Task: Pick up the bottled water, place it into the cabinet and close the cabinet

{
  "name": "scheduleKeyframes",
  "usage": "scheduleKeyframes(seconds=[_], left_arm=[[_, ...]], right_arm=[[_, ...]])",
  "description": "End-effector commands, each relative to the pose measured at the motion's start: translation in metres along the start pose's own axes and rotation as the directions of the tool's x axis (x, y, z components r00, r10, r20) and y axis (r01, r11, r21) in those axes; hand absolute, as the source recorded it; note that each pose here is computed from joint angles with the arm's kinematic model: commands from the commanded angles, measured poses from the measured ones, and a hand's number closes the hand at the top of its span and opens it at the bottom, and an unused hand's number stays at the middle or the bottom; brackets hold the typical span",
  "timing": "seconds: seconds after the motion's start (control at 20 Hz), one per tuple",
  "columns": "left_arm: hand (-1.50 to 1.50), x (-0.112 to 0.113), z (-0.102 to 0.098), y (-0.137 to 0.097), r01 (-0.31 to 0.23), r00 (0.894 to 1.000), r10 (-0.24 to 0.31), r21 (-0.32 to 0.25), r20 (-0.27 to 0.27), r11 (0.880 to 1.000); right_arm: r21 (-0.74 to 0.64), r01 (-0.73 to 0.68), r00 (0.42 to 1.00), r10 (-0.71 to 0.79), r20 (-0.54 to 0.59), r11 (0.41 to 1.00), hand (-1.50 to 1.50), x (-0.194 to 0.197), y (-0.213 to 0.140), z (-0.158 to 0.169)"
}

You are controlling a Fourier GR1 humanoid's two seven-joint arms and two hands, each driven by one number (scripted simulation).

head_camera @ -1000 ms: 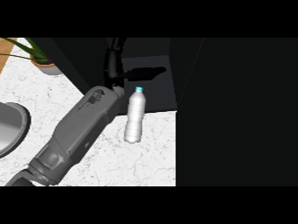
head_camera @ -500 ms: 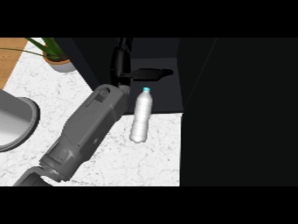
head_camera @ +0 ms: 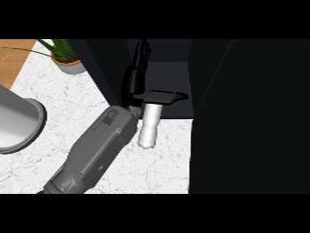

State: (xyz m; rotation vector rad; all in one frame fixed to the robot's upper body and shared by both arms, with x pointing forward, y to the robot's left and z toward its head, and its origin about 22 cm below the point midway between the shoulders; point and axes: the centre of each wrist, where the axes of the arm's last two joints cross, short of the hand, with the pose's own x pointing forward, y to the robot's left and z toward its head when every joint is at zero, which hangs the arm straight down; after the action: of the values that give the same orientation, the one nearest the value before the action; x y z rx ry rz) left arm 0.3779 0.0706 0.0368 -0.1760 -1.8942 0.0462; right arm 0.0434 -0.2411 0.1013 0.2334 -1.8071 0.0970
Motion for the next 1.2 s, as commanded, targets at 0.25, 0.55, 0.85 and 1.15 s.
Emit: scheduleKeyframes(seconds=[0.25,0.55,0.85,1.15], left_arm=[[-1.5,-0.003,0.068,-0.008,-0.187,0.982,0.19,-0.141,0.005,0.972],[-1.5,0.01,0.107,0.002,-0.238,0.97,0.243,-0.185,0.006,0.954],[1.5,0.021,0.125,0.03,-0.242,0.97,0.238,-0.186,-0.044,0.952],[1.5,0.036,0.164,0.071,-0.232,0.972,0.227,-0.144,-0.052,0.962]], right_arm=[[-0.022,-0.003,1.0,0.003,0.029,1.0,-1.5,0.027,0.012,-0.002],[0.018,-0.044,0.999,0.044,0.004,0.999,-1.5,0.034,0.015,0.001],[0.231,-0.093,0.995,0.096,-0.004,0.969,1.5,0.035,0.01,-0.004],[0.407,-0.086,0.991,0.118,-0.055,0.91,1.5,0.04,0.015,0.002]])
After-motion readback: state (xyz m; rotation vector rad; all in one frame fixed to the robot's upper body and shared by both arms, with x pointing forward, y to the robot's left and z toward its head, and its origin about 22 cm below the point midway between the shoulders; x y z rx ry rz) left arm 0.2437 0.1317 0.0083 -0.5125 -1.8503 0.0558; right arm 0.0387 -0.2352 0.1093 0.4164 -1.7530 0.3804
